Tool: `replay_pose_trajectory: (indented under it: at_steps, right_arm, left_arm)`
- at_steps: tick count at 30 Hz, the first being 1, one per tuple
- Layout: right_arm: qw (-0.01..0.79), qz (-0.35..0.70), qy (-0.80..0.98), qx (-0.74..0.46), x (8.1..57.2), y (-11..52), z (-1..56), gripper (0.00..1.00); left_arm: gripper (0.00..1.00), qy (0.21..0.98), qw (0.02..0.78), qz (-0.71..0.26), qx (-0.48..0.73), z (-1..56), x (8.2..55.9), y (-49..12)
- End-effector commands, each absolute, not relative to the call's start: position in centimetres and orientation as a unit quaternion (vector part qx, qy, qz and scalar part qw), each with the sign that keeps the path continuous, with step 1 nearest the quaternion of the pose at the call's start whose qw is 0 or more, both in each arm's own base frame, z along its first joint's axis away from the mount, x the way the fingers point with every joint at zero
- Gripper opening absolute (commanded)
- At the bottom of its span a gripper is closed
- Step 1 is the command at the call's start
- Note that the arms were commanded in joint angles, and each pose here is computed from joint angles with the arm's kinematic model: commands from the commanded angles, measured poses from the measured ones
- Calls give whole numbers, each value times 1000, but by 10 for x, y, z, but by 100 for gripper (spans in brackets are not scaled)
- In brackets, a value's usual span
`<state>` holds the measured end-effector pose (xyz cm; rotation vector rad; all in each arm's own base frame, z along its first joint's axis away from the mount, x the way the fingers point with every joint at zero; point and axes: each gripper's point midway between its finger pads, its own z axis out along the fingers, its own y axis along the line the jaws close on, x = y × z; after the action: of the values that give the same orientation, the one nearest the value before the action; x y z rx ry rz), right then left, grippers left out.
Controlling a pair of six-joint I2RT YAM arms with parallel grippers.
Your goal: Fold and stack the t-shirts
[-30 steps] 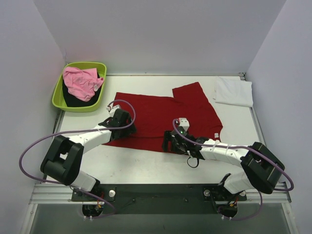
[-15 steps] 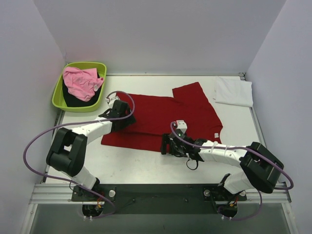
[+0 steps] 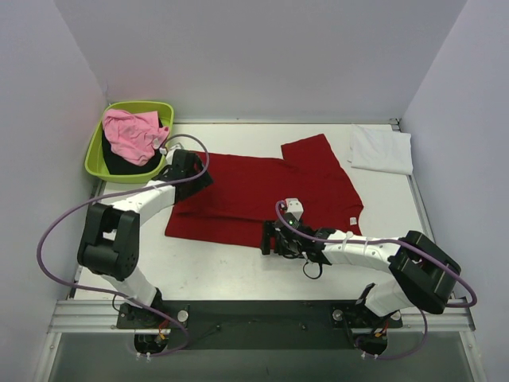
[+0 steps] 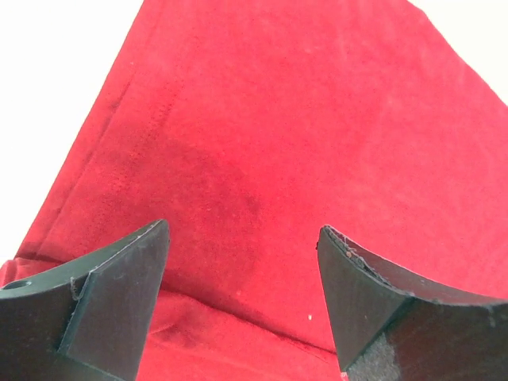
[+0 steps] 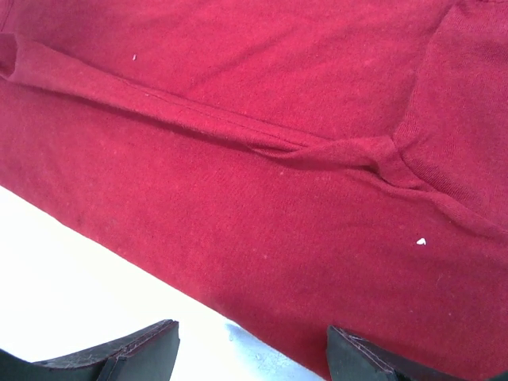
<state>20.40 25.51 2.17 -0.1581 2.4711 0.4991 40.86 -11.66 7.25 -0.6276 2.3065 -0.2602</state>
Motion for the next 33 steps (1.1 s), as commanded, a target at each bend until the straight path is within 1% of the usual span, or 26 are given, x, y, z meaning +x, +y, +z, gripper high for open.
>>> replay_pose_trajectory:
  at_steps: [1, 9, 16, 22, 33]
  right_arm:
    - [314, 186, 929, -55, 208, 257, 24, 74]
    - [312, 186, 930, -61, 207, 263, 24, 74]
    - [313, 183, 930, -64, 208, 263, 26, 74]
    - [309, 178, 932, -65, 207, 261, 22, 74]
    - [309, 175, 933, -61, 205, 257, 19, 74]
  left_arm:
    - [85, 874, 413, -150, -206, 123, 403, -141]
    - [84, 893, 374, -157, -198, 114, 343, -140]
    - [84, 909, 330, -164, -192, 86, 313, -148]
    - [84, 916, 307, -175, -188, 62, 308, -164]
    - [84, 920, 298, -177, -185, 44, 324, -178]
